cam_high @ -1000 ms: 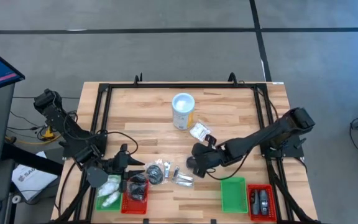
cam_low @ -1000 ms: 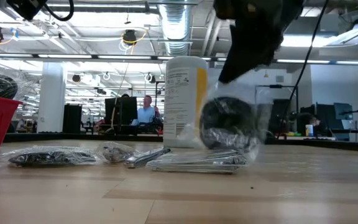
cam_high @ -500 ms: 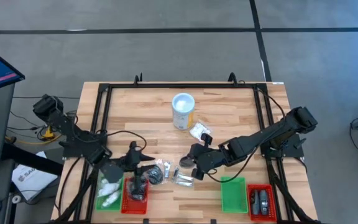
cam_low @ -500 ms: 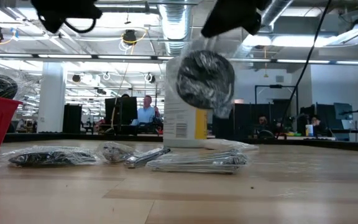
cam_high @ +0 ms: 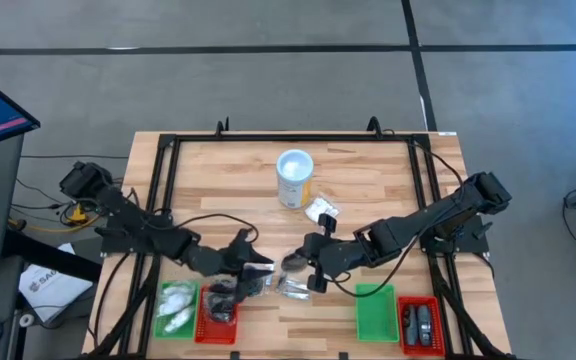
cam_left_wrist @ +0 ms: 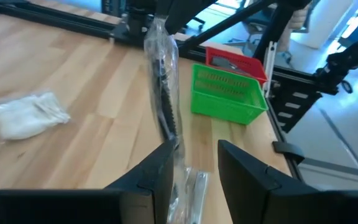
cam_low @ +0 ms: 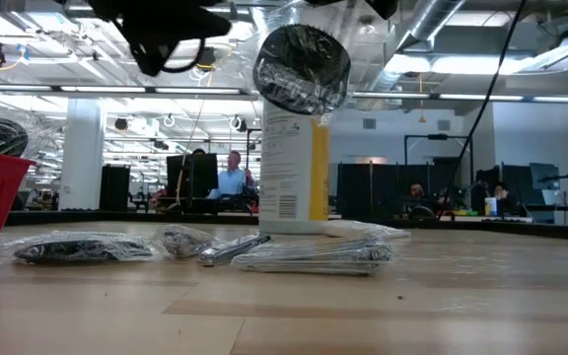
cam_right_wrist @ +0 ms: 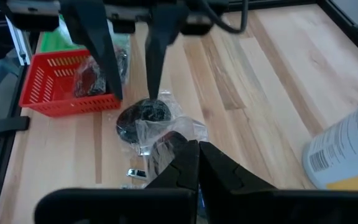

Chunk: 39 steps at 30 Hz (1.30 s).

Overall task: Pick & Place Travel size toiletries
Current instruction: Put the hairbrush into the left red bin

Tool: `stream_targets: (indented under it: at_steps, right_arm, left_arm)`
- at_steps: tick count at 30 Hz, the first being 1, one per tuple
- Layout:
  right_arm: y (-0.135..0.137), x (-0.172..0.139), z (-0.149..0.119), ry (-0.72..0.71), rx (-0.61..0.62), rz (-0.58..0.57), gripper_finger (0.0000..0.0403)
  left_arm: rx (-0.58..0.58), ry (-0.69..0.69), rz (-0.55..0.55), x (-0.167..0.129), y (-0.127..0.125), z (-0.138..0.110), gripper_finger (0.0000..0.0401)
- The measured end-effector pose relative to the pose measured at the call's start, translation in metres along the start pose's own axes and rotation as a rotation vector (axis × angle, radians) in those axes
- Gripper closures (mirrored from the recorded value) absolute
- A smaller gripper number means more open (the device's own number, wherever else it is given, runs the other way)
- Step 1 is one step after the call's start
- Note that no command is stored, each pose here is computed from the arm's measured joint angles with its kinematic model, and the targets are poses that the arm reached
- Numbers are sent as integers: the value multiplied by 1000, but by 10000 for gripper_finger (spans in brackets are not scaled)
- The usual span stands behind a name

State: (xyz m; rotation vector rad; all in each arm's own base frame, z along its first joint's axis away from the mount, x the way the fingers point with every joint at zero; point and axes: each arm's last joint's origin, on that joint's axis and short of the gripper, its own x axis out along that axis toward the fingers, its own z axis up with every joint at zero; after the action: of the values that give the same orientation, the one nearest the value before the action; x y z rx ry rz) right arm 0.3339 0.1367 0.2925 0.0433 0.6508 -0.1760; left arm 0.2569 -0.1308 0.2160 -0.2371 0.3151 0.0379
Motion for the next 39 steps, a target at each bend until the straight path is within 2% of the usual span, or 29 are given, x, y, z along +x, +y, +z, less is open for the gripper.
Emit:
stream_targets:
  at_steps: [8, 17, 26, 39]
  right_arm:
    - [0, 0, 0, 2, -1, -1, 403]
    - [0, 0, 0, 3, -1, 1, 403]
    - [-2, 2, 1, -2, 6, -4, 403]
    - [-3, 3, 5, -31, 4, 3, 403]
  left_arm:
    - [-36, 23, -55, 25, 13, -5, 258]
    - [-29, 1, -26, 32, 24, -2, 216]
    - [-50, -54, -30, 34, 27, 5, 215]
    - [-35, -63, -31, 46, 26, -7, 226]
